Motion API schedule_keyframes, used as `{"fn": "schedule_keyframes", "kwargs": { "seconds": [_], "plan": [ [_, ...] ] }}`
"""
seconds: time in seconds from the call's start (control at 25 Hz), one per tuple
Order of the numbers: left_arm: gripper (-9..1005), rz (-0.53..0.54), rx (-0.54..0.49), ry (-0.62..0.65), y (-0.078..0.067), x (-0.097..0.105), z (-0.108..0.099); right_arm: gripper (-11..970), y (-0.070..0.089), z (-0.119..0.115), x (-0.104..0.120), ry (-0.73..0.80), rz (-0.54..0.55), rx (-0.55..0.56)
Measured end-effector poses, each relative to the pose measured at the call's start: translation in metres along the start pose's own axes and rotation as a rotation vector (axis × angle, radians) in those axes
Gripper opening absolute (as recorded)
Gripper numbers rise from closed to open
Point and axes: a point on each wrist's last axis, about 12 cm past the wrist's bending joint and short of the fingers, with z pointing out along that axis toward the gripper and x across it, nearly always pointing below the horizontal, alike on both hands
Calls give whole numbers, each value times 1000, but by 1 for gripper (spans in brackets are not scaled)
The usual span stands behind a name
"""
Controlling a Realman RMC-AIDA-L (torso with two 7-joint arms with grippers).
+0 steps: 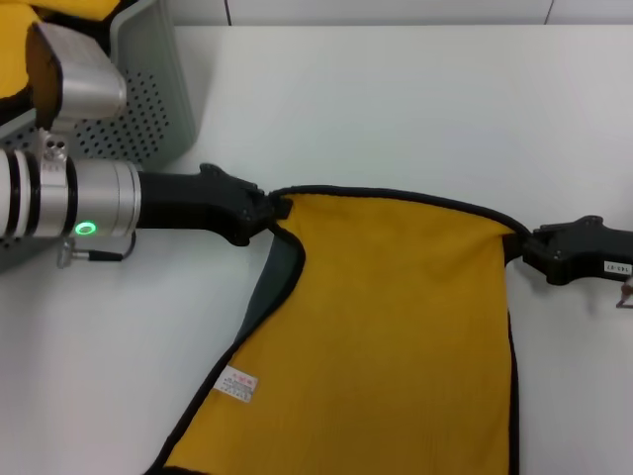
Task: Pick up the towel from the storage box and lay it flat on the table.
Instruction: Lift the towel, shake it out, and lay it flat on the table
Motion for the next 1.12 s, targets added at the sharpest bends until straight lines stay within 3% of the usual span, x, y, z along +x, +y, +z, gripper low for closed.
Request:
{"fn": "schedule_keyframes", "kwargs": {
  "seconds": [0.72, 1.12],
  "plan": [
    [125, 409, -80, 169, -7, -48, 0, 72, -2, 13, -4, 21, -10, 24],
    [137, 659, -99, 291, -16, -57, 9, 75, -4, 15, -5, 20, -11, 38]
  ]
}}
